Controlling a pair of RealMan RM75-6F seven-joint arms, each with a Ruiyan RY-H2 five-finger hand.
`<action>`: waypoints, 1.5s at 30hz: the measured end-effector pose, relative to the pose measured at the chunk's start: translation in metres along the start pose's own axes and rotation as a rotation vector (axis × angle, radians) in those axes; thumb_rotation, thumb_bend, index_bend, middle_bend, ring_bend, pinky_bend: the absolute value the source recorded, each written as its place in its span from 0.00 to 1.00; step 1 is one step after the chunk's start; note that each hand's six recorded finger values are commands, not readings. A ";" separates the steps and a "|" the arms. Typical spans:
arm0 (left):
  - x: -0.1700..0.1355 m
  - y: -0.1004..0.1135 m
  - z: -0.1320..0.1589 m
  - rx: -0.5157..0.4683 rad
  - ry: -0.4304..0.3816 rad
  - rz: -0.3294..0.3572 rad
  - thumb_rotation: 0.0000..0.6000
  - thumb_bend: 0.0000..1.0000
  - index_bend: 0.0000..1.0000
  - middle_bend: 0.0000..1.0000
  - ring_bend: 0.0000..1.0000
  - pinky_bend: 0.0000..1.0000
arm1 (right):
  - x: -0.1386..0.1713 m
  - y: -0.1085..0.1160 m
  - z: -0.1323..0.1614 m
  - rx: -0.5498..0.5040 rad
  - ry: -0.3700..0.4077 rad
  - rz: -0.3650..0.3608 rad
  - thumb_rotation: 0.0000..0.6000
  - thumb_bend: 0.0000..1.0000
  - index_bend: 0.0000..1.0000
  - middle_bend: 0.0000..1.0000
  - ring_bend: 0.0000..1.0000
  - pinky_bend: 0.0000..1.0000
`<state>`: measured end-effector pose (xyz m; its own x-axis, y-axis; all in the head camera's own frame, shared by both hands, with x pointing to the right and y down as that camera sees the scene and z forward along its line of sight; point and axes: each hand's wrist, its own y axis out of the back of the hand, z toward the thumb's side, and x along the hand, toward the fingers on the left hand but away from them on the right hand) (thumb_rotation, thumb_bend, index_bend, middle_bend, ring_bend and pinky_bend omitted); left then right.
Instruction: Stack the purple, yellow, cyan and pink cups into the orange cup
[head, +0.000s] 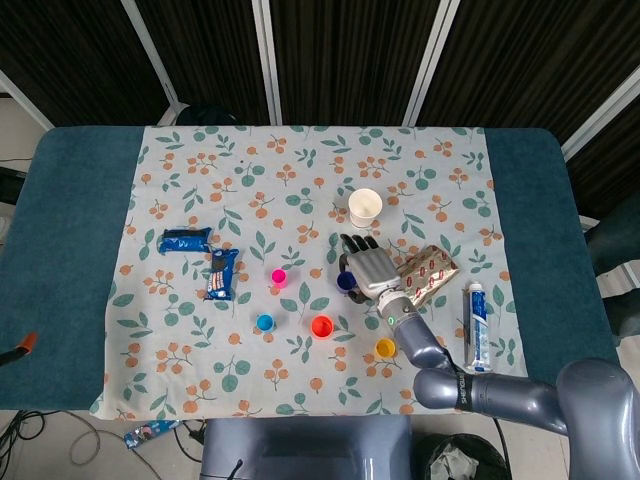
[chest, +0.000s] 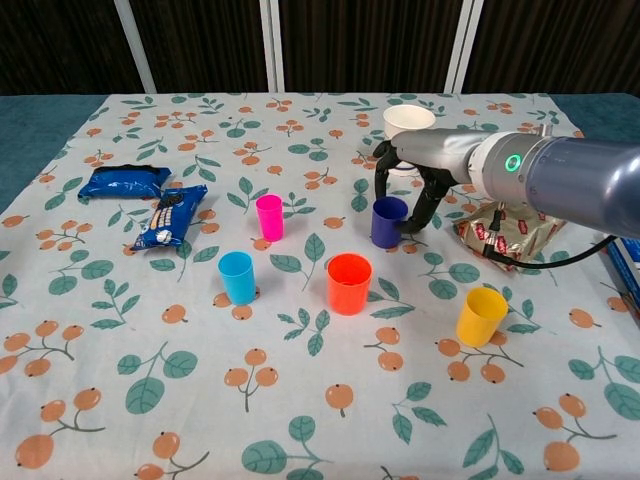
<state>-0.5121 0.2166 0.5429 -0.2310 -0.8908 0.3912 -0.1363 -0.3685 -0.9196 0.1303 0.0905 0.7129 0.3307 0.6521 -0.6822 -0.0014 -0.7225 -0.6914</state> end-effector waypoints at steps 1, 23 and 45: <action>0.000 0.000 0.000 0.000 0.000 0.000 1.00 0.18 0.00 0.00 0.00 0.00 | 0.000 0.000 0.000 -0.001 0.000 -0.001 1.00 0.36 0.44 0.00 0.05 0.11; -0.001 0.002 -0.001 -0.001 0.005 0.005 1.00 0.18 0.00 0.00 0.00 0.00 | 0.037 0.036 0.021 -0.062 0.103 -0.012 1.00 0.36 0.47 0.00 0.06 0.12; -0.002 0.003 -0.002 -0.009 0.011 -0.001 1.00 0.18 0.00 0.00 0.00 0.00 | 0.103 0.027 0.068 -0.038 0.278 -0.017 1.00 0.36 0.47 0.00 0.06 0.11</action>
<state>-0.5138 0.2172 0.5394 -0.2414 -0.8874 0.3927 -0.1449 -0.3672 -0.9188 0.1003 0.1534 0.6081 0.5768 0.5798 -0.5754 0.0398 -0.7235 -0.6891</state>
